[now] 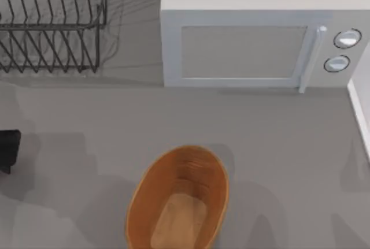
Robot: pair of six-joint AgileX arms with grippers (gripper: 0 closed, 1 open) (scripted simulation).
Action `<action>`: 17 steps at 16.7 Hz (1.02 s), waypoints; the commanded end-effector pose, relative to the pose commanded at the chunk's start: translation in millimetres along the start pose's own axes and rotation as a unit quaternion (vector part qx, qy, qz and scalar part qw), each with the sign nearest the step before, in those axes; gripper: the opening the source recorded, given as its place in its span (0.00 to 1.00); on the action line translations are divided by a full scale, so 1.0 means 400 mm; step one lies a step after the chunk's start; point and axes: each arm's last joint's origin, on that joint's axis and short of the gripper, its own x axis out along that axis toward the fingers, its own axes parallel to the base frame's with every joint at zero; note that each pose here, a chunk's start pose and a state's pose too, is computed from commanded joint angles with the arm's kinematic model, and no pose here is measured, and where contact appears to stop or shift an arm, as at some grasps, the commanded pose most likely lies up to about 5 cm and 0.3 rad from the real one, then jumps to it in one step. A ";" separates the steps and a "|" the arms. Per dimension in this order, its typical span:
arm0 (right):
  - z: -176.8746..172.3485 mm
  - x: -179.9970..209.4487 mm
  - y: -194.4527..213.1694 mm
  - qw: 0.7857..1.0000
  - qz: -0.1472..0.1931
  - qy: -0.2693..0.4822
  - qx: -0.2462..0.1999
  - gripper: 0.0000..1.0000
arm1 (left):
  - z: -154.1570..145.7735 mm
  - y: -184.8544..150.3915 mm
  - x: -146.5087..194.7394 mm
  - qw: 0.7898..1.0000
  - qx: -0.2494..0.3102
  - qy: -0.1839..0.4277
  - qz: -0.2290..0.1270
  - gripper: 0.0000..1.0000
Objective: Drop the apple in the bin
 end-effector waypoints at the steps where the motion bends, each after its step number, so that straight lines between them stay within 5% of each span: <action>1: 0.000 0.000 0.000 1.000 0.000 0.000 0.000 1.00 | 0.000 0.000 0.000 1.000 0.000 0.000 0.000 0.92; 13: 0.000 0.000 0.000 1.000 0.000 0.000 0.000 1.00 | 0.000 0.000 0.000 1.000 0.000 0.000 0.000 0.02; 17: 0.000 0.000 0.000 1.000 0.000 0.000 0.000 1.00 | 0.000 0.000 0.000 1.000 0.000 0.000 0.000 0.00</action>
